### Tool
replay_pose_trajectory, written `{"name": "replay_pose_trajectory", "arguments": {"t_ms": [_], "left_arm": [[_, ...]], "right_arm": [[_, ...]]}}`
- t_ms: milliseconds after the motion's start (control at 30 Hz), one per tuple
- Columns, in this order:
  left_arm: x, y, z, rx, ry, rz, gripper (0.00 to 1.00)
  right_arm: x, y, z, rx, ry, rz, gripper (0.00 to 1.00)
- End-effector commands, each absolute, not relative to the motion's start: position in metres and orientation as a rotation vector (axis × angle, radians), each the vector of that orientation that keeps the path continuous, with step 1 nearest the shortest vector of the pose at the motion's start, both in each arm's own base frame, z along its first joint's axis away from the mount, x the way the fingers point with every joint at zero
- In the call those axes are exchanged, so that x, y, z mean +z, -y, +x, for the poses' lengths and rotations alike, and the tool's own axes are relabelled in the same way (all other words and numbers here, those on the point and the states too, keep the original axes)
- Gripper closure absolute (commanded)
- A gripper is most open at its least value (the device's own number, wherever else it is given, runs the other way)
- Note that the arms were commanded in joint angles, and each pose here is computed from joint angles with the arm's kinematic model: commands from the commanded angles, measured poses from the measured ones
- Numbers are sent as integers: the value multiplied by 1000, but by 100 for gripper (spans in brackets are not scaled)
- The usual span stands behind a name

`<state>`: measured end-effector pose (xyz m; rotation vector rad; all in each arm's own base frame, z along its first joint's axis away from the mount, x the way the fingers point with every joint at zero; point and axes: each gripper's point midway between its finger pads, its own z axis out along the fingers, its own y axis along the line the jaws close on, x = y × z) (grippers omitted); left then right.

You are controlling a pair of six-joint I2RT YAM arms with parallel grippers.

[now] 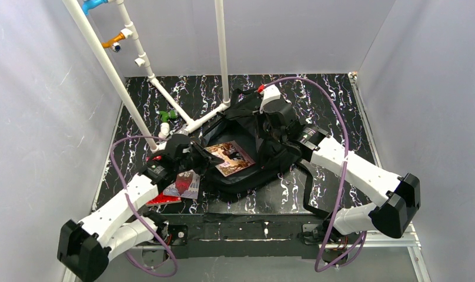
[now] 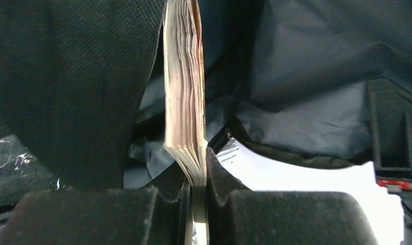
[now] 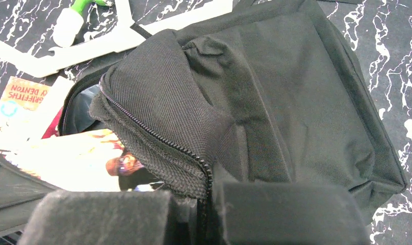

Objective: Pack the student bag
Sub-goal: Place the book in the student bag.

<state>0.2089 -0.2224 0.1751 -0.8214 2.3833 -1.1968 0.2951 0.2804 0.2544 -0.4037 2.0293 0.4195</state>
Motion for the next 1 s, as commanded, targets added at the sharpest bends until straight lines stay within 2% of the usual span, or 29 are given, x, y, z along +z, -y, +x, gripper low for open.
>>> {"name": "replay_pose_trajectory", "arguments": {"t_ms": [0,167,500,667,800,967], "left_arm": [[205,248,247,-1285,-2119,-847,100],[207,283,264,-1267,-2177,-815,100],[225,314,292,-1177,-2073,-802,100],[190,331,312,-1064,-2128,-757,100],[164,351,328,-1123,-2072,-702,100],[130,375,346,-1014,-2147,-503,100]], "right_arm": [[326,-290,301,556,-1846,-313,99],[326,-288,295,577,-1857,-305,99],[321,-280,286,585,-1877,-304,99],[320,-269,287,522,-1878,-312,99],[321,-254,286,444,-1898,-320,99],[310,-232,283,365,-1927,-352,99]]}}
